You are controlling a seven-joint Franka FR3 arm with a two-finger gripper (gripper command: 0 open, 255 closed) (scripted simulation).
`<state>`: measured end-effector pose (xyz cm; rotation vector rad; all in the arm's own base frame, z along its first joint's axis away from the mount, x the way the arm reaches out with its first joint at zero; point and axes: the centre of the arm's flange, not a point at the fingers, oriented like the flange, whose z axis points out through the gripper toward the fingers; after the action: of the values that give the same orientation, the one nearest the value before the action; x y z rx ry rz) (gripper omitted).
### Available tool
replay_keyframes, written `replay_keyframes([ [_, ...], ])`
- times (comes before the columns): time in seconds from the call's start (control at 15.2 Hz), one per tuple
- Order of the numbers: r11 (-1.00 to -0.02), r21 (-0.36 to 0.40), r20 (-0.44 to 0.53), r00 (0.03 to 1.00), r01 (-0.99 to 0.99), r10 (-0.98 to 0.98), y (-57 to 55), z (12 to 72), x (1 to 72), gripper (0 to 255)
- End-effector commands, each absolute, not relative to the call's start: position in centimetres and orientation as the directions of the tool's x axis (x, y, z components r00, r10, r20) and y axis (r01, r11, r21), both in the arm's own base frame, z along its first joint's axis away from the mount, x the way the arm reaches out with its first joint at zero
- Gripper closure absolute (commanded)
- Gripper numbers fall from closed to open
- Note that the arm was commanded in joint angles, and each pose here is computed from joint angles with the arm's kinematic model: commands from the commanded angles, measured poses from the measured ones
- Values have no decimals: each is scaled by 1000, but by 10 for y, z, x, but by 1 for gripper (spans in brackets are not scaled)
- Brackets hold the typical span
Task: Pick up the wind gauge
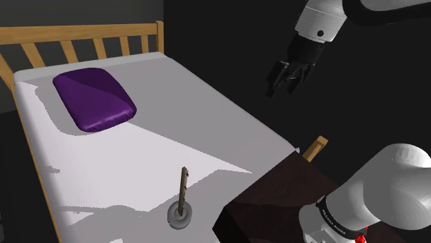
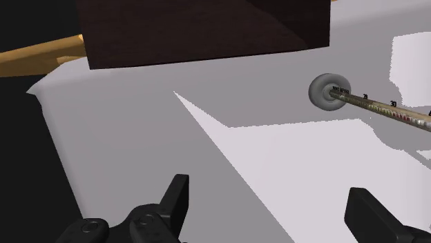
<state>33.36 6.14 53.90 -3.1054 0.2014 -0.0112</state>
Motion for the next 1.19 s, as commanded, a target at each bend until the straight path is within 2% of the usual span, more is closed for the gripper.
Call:
replay_keyframes([
  [0.0, -992, -31, 2, 992, -122, -123, 83, 523, 337, 0],
  [1.12, -998, -35, -36, 998, -61, -59, 259, 388, 373, 0],
])
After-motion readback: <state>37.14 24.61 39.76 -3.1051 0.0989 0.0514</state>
